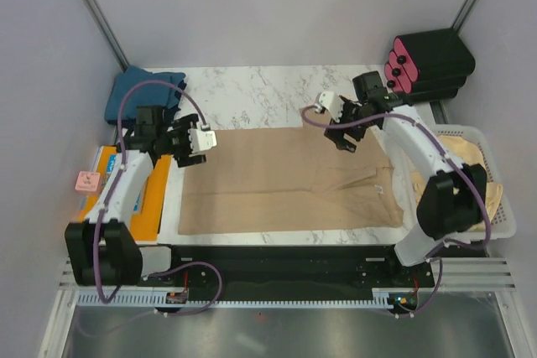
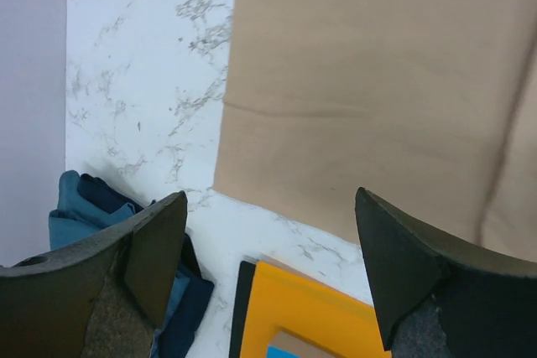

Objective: Fold and stack the t-shirts
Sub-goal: Grap the side of the flattened tshirt furthest away from the robot with both arms

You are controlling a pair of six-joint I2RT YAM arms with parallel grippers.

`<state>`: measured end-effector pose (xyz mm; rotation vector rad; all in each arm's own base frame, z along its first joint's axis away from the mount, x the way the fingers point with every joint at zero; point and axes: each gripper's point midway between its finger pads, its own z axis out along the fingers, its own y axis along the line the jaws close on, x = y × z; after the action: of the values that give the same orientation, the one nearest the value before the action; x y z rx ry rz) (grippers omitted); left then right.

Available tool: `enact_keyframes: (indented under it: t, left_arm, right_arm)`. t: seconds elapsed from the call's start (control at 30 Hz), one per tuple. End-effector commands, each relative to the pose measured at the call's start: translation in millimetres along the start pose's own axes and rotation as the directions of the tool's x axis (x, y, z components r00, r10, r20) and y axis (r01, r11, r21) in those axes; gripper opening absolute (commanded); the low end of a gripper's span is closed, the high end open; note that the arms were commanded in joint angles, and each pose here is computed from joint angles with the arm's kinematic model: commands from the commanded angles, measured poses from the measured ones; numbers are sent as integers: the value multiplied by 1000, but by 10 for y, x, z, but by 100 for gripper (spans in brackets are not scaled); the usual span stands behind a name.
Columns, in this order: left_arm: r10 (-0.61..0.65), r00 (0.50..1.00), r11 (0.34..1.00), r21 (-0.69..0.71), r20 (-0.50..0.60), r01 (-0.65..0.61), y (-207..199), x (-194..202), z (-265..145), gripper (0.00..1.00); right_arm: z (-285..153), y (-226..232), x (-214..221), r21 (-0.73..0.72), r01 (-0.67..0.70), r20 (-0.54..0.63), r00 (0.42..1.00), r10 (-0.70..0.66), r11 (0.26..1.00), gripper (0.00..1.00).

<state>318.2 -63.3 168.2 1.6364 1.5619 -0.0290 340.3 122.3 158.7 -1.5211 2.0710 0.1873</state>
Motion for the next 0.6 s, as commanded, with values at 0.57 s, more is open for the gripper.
enact_keyframes:
  t: [0.57]
  left_arm:
    - [-101,986,995,-32,-135,97,998,1035,1254,82]
  right_arm:
    - [1375,-2150,85,171,-492,164,869,468,854,80]
